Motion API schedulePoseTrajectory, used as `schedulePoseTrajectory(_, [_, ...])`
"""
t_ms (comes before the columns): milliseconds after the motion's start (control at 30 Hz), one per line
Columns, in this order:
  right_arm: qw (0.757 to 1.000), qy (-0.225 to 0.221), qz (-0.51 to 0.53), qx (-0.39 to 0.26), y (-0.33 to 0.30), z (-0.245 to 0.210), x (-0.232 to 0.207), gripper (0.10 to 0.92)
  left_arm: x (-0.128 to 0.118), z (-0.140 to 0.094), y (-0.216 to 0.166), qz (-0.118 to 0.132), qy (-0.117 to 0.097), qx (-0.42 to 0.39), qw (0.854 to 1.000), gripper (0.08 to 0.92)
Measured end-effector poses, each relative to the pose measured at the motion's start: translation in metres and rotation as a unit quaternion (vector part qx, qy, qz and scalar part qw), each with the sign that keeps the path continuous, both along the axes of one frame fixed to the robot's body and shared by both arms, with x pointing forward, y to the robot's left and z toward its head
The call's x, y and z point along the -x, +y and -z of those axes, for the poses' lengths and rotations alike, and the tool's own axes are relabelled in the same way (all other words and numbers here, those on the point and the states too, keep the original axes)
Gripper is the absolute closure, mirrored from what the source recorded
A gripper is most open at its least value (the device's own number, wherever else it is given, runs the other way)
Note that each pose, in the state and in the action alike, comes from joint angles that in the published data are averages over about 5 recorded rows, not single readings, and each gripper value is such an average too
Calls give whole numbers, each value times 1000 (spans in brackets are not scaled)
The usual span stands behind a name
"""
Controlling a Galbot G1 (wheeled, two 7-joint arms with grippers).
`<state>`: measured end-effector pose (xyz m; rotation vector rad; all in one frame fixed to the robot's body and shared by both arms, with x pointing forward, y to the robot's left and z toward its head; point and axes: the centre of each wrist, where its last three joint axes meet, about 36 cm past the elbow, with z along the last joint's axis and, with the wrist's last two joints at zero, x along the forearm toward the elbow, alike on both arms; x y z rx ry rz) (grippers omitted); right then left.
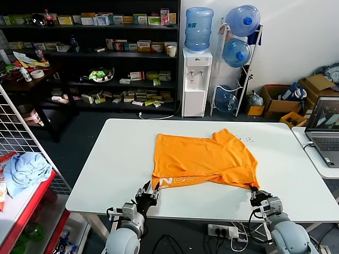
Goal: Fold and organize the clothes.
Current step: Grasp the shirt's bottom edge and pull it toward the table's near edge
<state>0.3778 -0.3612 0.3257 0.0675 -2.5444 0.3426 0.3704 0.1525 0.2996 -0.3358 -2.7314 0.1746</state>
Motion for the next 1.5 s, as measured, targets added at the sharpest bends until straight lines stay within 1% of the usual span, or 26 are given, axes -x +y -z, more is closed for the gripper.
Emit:
schedulePoseTrajectory(67, [1000,0,0,0,0,0,0,894,0,3,-2,1,3,-2,1000,390])
schedulePoseTrajectory(133, [1000,0,-1,0,1,0,1,894,1,6,-3,1,6,-4,1000,409])
schedulePoseTrajectory(300, [1000,0,-2,0,1,0,2,894,2,12,-3,1,11,-8,1000,544])
schedulePoseTrajectory(633, [1000,2,-16,9,-2,-4,9,894,7,13,2,7,14,-10,1000,837])
schedulePoseTrajectory(733, [1000,4,-24,17,-5,-7,14,894,9,11,7,8,15,-12,1000,895])
schedulePoseTrajectory(900, [999,9,-37,30,-10,-13,25,894,12,4,18,8,17,-16,1000,904])
schedulePoseTrajectory(1167, [998,26,-50,36,-8,-21,50,894,21,-15,36,14,18,-27,999,904])
schedulePoseTrajectory(1367, [997,40,-56,35,-1,-27,72,894,35,-29,44,21,23,-39,999,904])
schedulePoseTrajectory(1500, [997,46,-56,34,3,-30,87,894,49,-33,46,25,31,-45,998,903])
